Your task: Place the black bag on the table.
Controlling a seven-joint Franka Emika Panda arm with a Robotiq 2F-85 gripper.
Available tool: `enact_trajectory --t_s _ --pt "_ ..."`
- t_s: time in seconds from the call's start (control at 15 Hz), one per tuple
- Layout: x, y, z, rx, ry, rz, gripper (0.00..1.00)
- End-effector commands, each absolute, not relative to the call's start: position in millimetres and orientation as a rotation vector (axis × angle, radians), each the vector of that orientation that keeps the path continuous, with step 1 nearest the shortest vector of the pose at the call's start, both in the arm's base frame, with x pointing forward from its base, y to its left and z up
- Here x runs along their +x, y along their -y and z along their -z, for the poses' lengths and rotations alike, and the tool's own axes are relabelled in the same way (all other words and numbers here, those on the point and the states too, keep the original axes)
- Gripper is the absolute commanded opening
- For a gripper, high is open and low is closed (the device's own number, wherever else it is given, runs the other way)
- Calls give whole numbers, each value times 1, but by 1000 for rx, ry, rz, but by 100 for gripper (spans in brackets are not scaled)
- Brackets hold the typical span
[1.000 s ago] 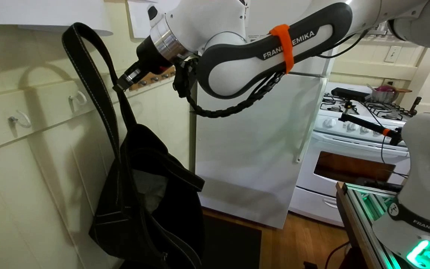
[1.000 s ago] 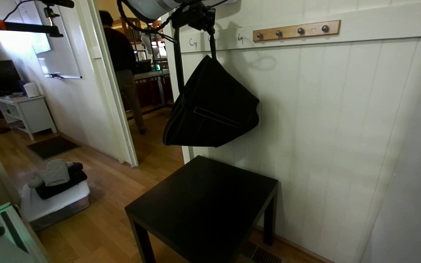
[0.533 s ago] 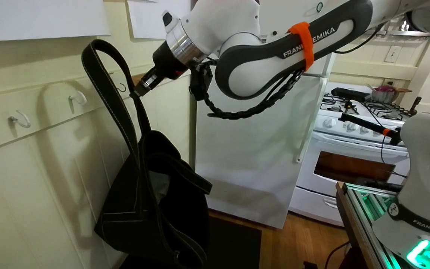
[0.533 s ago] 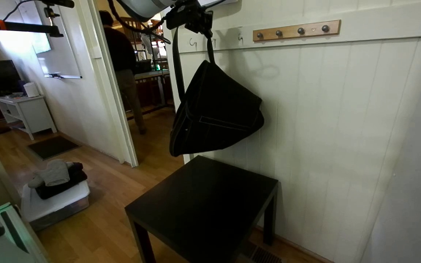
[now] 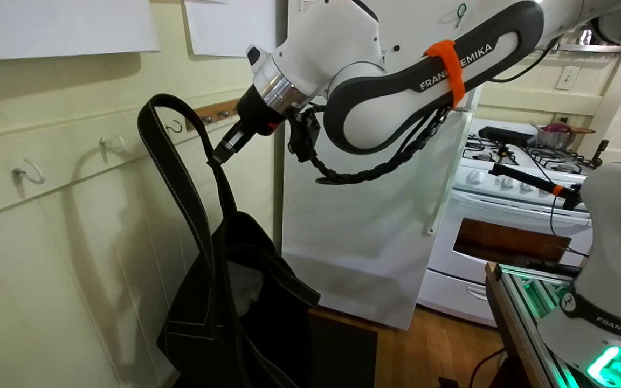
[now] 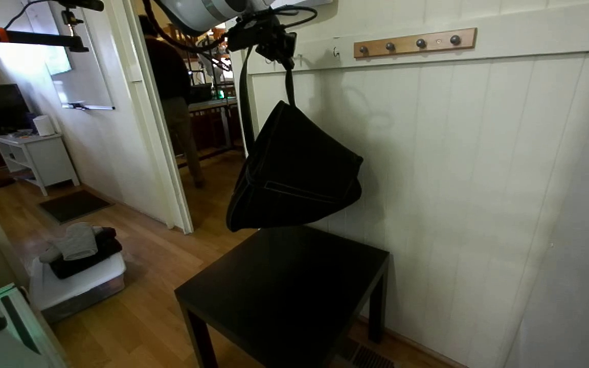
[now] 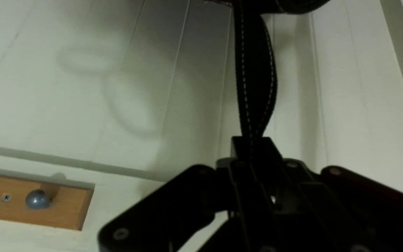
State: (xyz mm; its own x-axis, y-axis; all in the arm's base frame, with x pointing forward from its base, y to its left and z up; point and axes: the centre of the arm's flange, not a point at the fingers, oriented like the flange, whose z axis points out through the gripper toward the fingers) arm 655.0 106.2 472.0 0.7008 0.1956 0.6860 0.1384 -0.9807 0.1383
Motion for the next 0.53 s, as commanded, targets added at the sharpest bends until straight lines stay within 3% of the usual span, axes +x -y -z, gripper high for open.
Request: enact_trajectory --t_s 0.0,0.47 --pt "654 -90 -464 2880 -241 -1146 4" --pt "667 -74 -427 2941 -201 -1085 4"
